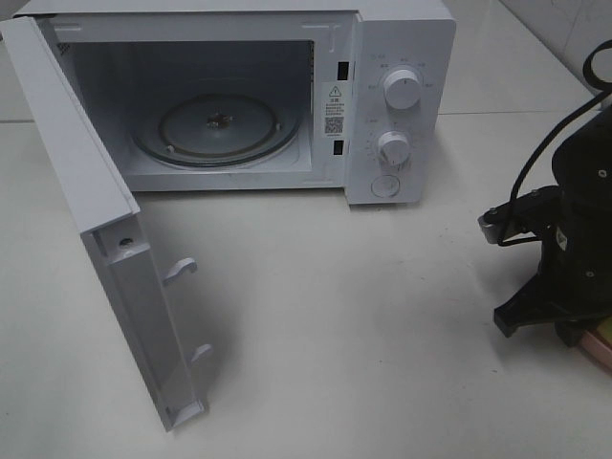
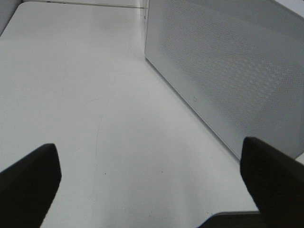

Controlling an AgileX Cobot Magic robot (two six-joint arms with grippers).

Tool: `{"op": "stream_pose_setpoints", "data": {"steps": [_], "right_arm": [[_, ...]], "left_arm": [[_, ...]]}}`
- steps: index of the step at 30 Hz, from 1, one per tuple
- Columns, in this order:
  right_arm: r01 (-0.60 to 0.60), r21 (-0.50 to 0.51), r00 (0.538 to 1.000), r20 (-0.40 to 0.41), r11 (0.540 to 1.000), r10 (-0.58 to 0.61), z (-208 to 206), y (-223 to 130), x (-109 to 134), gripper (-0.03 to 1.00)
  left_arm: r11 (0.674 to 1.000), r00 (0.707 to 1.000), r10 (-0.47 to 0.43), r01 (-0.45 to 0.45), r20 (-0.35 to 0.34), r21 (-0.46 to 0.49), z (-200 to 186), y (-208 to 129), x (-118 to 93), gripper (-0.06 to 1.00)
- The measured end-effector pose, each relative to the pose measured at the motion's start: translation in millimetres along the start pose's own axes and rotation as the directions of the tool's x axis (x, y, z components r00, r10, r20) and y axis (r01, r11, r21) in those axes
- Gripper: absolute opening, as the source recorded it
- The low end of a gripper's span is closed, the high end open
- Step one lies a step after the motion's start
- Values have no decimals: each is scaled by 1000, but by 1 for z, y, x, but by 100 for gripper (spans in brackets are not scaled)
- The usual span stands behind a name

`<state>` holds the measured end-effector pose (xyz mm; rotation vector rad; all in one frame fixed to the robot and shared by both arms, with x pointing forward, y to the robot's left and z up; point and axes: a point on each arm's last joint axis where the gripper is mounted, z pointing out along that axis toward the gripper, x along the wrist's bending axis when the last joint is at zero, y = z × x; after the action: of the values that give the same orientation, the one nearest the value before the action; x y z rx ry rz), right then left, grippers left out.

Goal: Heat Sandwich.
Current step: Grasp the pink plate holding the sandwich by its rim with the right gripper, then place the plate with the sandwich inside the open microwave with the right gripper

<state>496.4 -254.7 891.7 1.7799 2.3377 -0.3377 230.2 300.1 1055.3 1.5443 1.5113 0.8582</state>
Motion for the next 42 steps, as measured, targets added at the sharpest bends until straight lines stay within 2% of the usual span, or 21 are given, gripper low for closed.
{"op": "stream_pose_setpoints", "data": {"steps": [5,11,18,33,42], "right_arm": [[-2,8,999,51,1000,2,-5,-2,4,5],[12,21,998,69,1000,-14,-8,-4,13,5],[65,33,990,126,997,-69,-17,-8,24,5],[123,0,977,173,992,-121,-52,-23,35,5],[208,-31,962,186,978,-198,-77,-38,50,5]], "left_arm": [[1000,1000,0,0,0,0,0,0,0,96],[1000,1000,0,0,0,0,0,0,0,96],[1000,1000,0,0,0,0,0,0,0,96],[1000,1000,0,0,0,0,0,0,0,96],[1000,1000,0,0,0,0,0,0,0,96]]}}
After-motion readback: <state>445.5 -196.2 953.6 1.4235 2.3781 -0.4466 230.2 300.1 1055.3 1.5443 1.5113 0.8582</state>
